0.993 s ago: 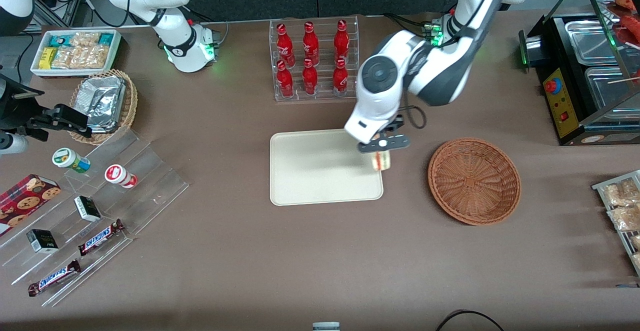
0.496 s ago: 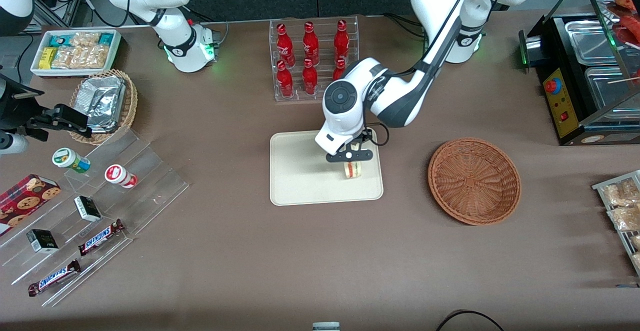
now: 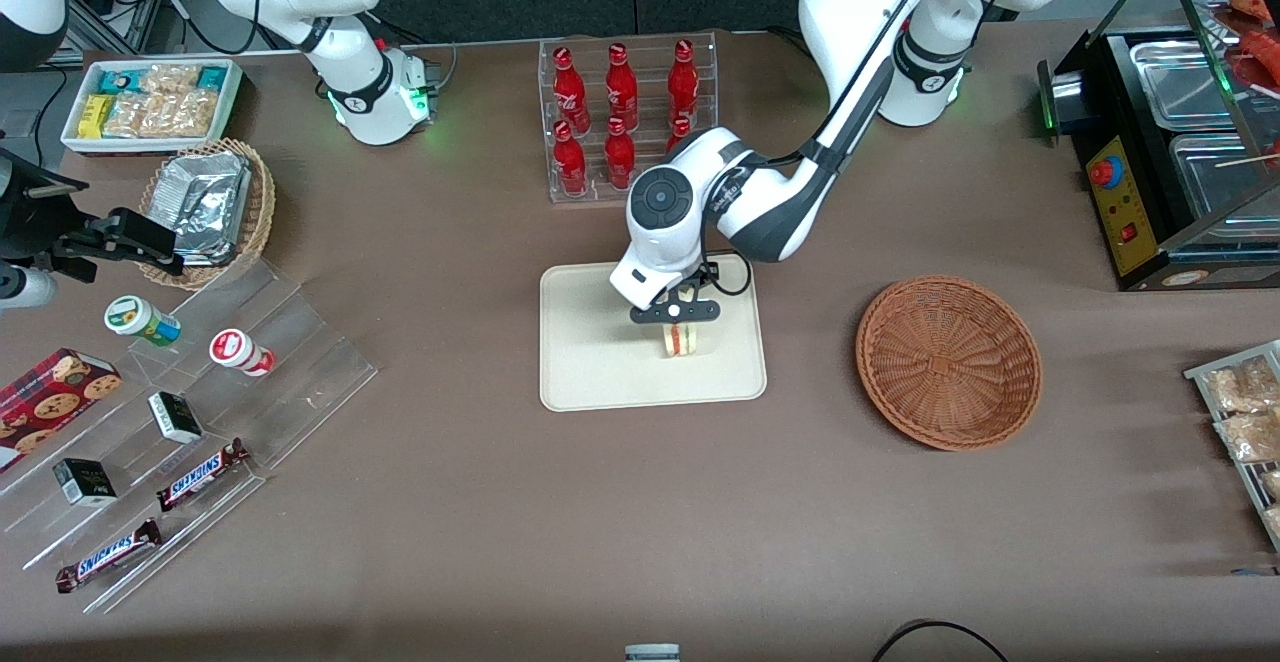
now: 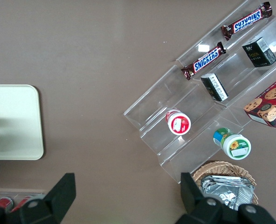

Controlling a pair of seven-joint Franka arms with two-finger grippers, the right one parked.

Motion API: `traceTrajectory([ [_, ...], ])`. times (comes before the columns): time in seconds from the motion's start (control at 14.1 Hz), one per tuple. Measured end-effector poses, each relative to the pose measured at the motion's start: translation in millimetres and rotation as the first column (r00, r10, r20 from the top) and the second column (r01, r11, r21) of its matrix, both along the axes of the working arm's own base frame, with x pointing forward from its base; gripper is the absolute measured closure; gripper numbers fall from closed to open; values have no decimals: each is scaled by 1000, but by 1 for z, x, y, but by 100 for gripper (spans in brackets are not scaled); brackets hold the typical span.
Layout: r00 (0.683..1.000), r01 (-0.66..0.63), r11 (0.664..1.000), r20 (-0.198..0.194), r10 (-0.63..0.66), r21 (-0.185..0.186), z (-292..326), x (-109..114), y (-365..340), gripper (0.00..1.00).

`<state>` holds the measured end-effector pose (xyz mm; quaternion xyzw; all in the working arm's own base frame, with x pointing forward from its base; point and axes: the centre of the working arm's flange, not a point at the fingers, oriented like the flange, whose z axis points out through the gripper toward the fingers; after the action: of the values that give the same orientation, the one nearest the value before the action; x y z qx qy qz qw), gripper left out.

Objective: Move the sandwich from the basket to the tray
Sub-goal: 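Lower the sandwich onto the tray and open the left gripper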

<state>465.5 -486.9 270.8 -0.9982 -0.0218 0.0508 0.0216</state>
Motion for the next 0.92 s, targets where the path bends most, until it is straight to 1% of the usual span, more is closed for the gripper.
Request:
traceTrajectory([
  [0.28,1000,-11,1000,12,12,-29,-7,-5,-11,85],
  [0.35,1000,-15,999,12,15,-32,-10,-7,-13,85],
  [0.64,1000,0,999,14,0,-41,-20,-24,-31,85],
  [0.78,1000,2,999,14,-1,-41,-22,-26,-33,85],
  [0.85,1000,1,999,13,0,-40,-23,-26,-32,79],
  [0.92,1000,0,999,13,0,-39,-24,-26,-32,79],
])
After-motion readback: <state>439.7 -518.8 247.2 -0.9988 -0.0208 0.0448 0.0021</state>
